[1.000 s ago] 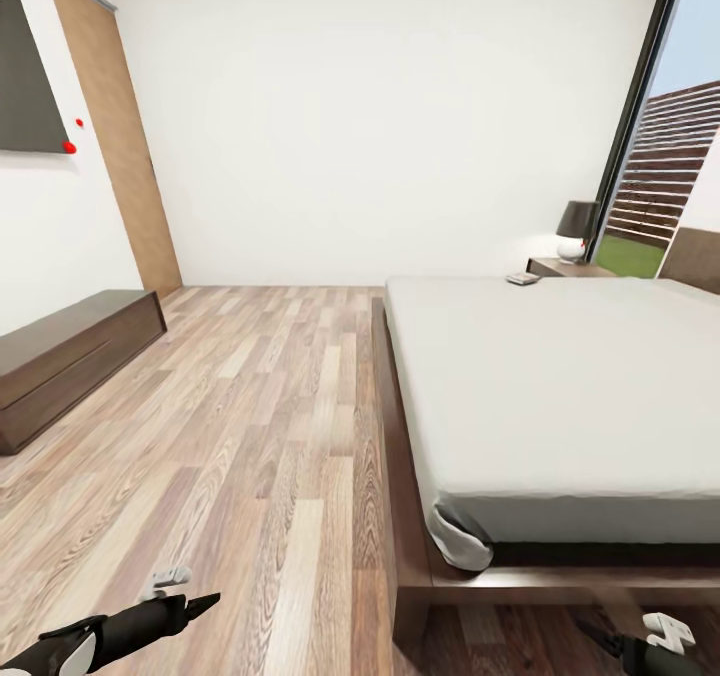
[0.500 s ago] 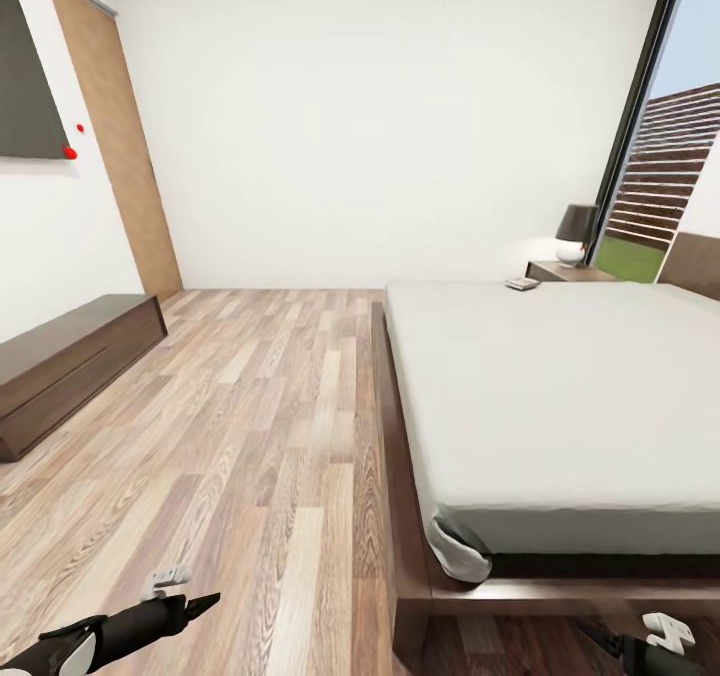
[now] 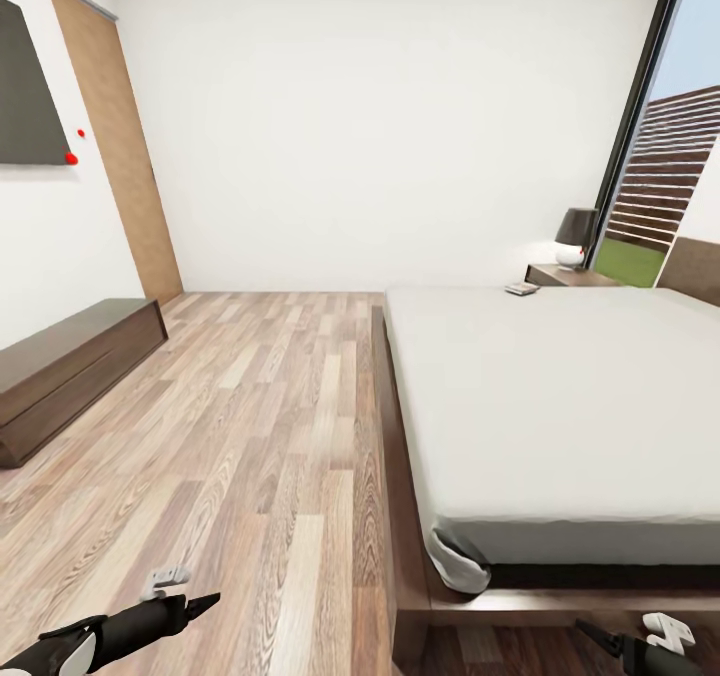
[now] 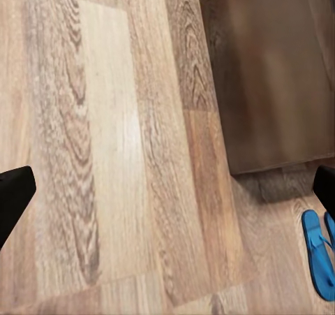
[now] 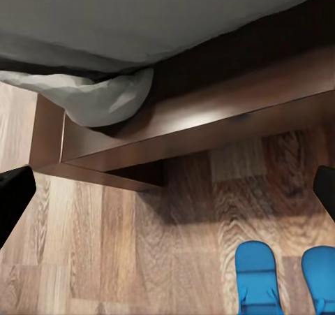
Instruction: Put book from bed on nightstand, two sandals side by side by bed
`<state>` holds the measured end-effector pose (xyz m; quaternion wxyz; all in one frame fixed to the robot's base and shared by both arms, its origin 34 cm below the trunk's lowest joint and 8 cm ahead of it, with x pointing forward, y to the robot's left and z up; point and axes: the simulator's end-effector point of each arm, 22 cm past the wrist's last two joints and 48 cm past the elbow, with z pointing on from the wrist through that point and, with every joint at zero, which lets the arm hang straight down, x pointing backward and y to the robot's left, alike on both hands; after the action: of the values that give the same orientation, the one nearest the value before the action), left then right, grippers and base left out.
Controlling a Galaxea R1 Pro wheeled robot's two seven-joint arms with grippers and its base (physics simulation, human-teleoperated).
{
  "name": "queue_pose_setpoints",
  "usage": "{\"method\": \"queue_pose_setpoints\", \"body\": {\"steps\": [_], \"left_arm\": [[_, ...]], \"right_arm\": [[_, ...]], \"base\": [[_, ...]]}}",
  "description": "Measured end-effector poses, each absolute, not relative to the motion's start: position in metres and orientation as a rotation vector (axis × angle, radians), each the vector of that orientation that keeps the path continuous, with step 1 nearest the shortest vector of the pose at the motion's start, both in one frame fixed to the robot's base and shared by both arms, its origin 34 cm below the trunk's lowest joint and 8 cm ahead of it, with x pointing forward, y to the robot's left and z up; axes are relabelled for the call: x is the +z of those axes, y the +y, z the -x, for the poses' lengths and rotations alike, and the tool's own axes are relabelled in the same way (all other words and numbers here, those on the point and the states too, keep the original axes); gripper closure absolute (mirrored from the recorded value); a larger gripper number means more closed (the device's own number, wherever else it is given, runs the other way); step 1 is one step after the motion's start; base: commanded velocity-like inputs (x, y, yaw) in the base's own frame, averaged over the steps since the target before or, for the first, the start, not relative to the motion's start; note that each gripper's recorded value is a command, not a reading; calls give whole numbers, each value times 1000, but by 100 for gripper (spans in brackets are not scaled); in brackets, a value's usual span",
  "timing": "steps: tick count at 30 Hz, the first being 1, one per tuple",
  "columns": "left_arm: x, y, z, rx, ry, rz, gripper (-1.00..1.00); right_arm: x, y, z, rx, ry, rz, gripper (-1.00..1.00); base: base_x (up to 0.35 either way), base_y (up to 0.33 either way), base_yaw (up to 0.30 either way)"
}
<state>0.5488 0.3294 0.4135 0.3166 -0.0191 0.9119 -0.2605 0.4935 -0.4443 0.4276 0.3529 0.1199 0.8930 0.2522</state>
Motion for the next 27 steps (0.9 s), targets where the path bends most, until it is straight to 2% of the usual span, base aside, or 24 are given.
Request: {"method": "queue_pose_setpoints", "body": {"steps": [27], "left_arm": [[445,329,-555,-686,2401,51,-100]], "right_arm": [[459,-444,-500,651,2311,-311,-100]], "base": [[0,0,0]]}}
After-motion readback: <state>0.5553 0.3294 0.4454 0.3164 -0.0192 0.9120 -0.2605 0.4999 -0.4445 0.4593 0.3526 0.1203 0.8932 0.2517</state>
